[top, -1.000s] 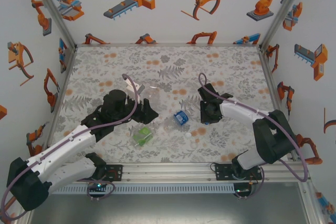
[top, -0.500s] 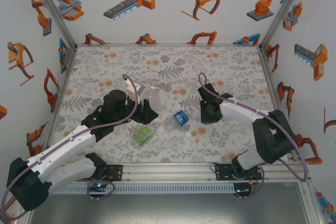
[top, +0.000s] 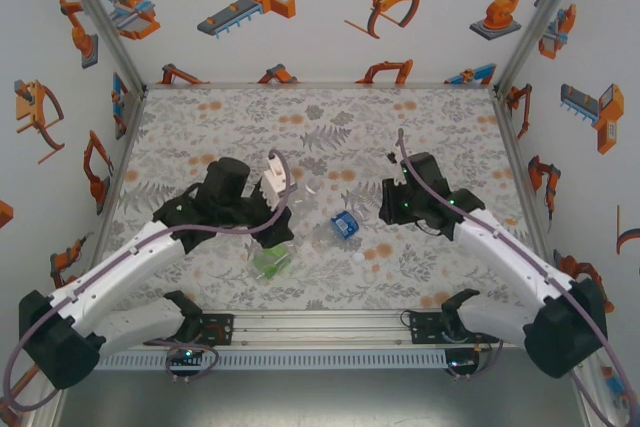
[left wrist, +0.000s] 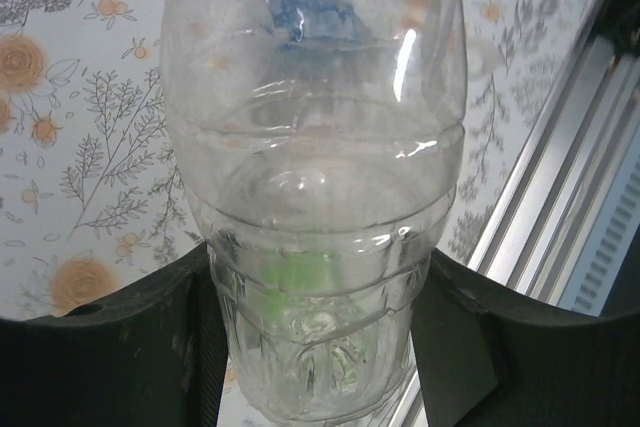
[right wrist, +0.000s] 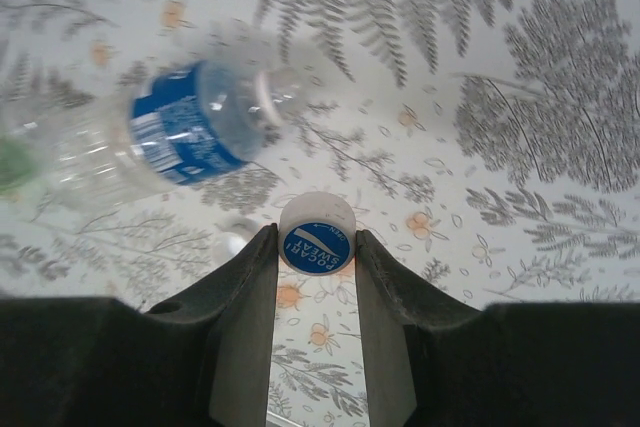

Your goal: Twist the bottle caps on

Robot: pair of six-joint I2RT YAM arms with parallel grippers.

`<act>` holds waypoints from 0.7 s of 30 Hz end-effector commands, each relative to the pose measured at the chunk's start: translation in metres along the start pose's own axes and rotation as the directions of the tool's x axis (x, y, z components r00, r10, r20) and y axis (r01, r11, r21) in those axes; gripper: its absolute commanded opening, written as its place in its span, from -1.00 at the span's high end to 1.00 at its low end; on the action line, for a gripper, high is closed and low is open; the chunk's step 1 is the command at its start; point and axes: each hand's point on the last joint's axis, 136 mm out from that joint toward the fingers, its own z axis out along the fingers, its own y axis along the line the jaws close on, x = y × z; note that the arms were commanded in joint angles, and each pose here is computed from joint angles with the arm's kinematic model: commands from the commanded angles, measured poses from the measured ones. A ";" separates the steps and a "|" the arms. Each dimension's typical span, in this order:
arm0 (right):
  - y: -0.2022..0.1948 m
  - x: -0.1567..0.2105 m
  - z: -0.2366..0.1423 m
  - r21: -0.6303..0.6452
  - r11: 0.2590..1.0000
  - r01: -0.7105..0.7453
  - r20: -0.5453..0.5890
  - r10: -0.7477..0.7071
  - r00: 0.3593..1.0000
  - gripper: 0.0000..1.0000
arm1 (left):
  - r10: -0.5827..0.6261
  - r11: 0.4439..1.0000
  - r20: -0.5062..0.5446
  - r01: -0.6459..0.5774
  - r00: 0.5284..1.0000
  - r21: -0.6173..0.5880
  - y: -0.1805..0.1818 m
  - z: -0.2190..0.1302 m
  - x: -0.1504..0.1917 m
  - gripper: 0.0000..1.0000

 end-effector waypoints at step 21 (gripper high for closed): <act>0.171 -0.033 -0.137 -0.520 0.470 0.714 0.613 -0.376 0.694 1.00 | 0.419 0.880 -0.068 -0.386 0.906 0.275 -0.050 0.000 0.006 1.00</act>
